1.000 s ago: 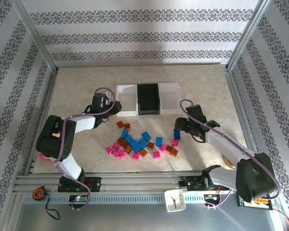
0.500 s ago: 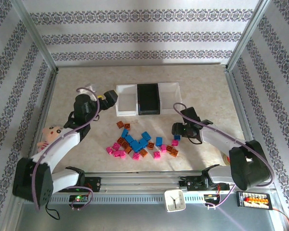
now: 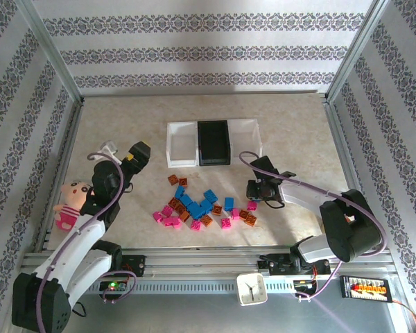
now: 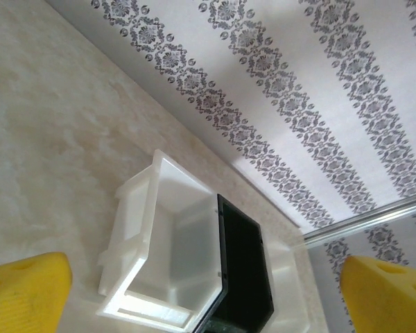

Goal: Sort the legos into containers by color
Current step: Pick up the lego from the center of the table, then place the lego in the container.

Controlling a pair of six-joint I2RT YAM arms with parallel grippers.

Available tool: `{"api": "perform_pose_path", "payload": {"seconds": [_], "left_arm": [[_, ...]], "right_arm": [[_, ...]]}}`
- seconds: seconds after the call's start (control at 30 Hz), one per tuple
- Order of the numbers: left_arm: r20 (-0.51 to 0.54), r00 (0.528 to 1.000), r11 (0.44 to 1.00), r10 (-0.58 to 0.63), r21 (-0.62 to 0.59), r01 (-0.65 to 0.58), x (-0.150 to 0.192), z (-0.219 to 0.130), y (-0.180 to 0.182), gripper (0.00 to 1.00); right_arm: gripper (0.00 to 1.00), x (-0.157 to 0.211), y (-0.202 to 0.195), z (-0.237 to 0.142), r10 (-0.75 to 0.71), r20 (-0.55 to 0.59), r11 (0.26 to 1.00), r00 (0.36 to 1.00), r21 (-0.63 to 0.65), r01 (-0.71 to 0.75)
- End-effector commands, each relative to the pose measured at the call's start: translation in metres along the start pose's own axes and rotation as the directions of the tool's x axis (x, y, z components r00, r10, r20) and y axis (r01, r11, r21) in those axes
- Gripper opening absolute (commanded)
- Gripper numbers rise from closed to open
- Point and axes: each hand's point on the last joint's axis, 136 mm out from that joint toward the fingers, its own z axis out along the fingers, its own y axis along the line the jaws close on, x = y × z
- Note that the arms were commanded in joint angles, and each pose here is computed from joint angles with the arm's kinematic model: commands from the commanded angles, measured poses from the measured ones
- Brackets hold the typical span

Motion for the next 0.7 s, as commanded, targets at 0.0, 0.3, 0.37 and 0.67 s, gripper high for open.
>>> {"api": "perform_pose_path", "payload": {"seconds": [0.0, 0.3, 0.37, 0.67], "left_arm": [[0.021, 0.999, 0.993, -0.041, 0.111, 0.038, -0.010, -0.004, -0.018, 0.99], [-0.045, 0.999, 0.996, 0.003, 0.084, 0.000, 0.005, -0.005, -0.009, 0.99], [-0.058, 0.998, 0.998, -0.018, 0.051, 0.021, 0.011, -0.005, 0.001, 0.99], [-0.256, 0.966, 0.988, 0.043, -0.133, -0.080, 0.043, -0.002, 0.036, 0.99]], "right_arm": [[0.21, -0.034, 0.025, -0.020, -0.020, 0.114, 0.996, 0.993, -0.083, 0.029], [0.20, -0.148, 0.039, -0.080, -0.010, 0.357, 0.998, 0.934, -0.059, 0.033], [0.20, -0.169, 0.036, -0.072, -0.003, 0.368, 1.000, 0.930, -0.027, 0.015], [0.30, -0.227, 0.041, -0.006, 0.024, 0.307, 0.999, 0.952, 0.024, -0.033]]}}
